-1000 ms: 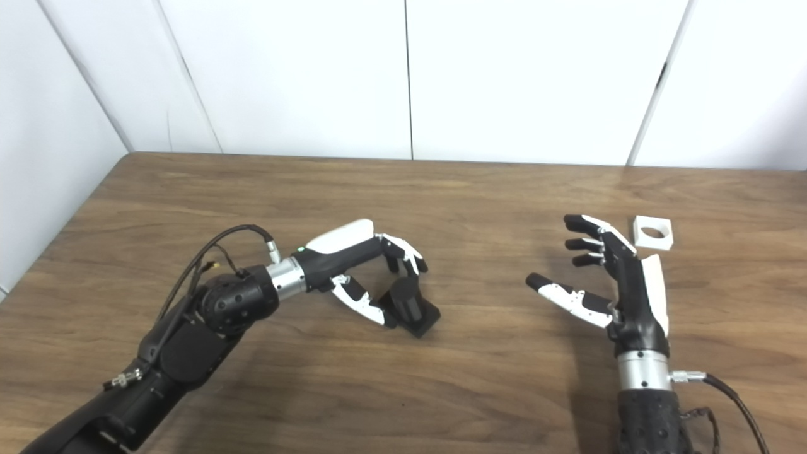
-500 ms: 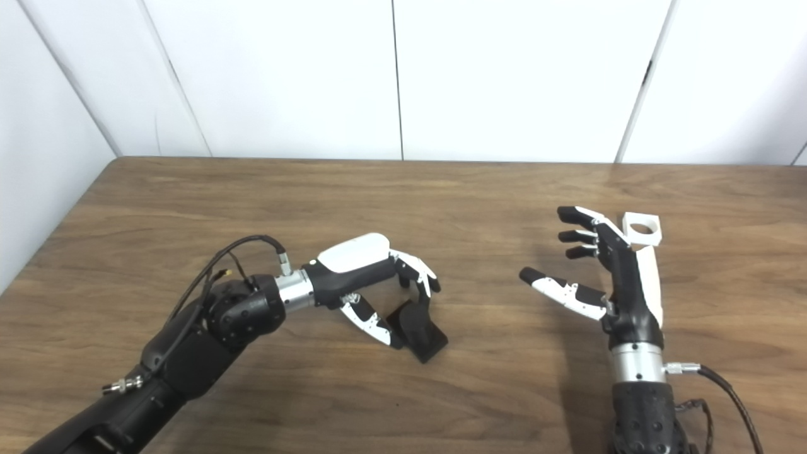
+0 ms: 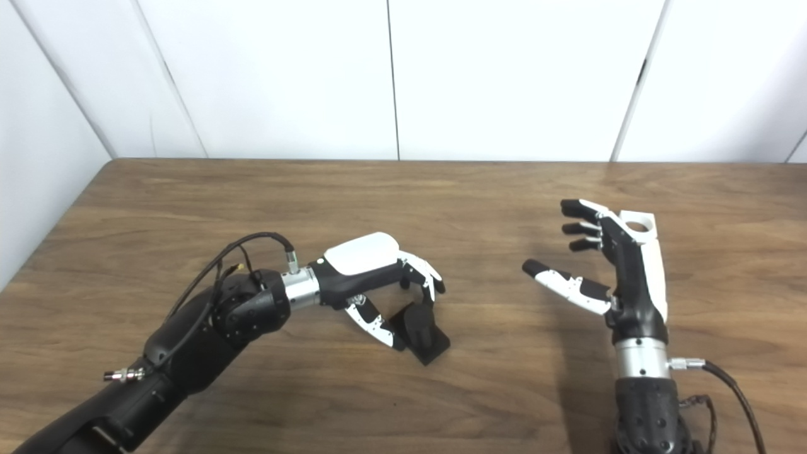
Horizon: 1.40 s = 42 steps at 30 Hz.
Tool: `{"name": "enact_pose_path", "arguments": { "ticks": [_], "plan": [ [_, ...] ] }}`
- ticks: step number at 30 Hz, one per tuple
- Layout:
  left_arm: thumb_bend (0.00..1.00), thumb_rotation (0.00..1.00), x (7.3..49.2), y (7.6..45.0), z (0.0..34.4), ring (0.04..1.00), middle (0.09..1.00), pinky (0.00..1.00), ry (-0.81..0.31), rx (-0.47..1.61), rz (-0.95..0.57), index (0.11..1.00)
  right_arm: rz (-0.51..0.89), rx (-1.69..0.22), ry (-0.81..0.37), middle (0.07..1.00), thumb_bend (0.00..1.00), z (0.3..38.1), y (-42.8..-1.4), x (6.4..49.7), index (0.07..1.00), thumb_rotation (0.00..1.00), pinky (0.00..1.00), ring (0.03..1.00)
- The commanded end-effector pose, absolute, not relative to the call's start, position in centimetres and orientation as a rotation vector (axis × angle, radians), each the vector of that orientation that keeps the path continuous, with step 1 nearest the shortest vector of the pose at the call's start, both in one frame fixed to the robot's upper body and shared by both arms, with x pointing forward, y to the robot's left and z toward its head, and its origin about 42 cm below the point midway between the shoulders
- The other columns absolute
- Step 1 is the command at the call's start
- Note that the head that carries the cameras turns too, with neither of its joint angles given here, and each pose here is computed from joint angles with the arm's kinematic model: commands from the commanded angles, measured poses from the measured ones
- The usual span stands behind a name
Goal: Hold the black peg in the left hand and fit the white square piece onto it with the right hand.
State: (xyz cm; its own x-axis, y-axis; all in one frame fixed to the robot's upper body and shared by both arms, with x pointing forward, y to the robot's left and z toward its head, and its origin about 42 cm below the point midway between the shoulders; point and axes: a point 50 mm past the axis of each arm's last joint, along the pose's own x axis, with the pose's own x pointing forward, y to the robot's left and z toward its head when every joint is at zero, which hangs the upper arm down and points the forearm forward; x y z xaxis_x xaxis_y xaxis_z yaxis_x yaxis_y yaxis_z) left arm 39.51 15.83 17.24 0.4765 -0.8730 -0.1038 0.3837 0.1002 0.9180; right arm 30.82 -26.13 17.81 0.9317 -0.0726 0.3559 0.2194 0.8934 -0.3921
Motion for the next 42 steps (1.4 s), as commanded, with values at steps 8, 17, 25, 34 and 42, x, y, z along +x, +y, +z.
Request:
{"name": "enact_pose_path", "arguments": {
  "ticks": [8, 17, 25, 34, 42],
  "plan": [
    [0.52, 0.07, 37.6, 16.4, 14.1, 0.715, 0.769, 0.57, -0.479, 1.225, -1.133, 0.494, -0.171, -0.568, -0.48, 0.757, 0.75, 23.9, -29.2, 32.2, 0.724, 0.26, 0.59, 0.675],
    [0.52, 0.07, 37.3, 17.5, 13.9, 0.733, 0.768, 0.58, -0.463, 1.21, -1.145, 0.495, -0.225, -0.715, -0.484, 0.746, 0.75, 26.7, -32.9, 32.3, 0.724, 0.22, 0.55, 0.66],
    [0.52, 0.08, 37.3, 17.5, 14.1, 0.73, 0.768, 0.57, -0.484, 1.226, -1.146, 0.495, -0.244, -0.998, -0.462, 0.747, 0.74, 29.8, -36.9, 33.4, 0.727, 0.26, 0.56, 0.683],
    [0.52, 0.07, 37.3, 17.8, 14.0, 0.728, 0.764, 0.58, -0.47, 1.2, -1.15, 0.495, -0.185, -1.201, -0.28, 0.826, 0.74, 31.4, -39.5, 37.1, 0.738, 0.3, 0.64, 0.794],
    [0.52, 0.07, 37.3, 18.0, 13.9, 0.716, 0.763, 0.58, -0.465, 1.196, -1.151, 0.495, -0.054, -1.281, -0.137, 0.882, 0.77, 31.0, -40.7, 41.0, 0.745, 0.31, 0.69, 0.872]
  ]
}}
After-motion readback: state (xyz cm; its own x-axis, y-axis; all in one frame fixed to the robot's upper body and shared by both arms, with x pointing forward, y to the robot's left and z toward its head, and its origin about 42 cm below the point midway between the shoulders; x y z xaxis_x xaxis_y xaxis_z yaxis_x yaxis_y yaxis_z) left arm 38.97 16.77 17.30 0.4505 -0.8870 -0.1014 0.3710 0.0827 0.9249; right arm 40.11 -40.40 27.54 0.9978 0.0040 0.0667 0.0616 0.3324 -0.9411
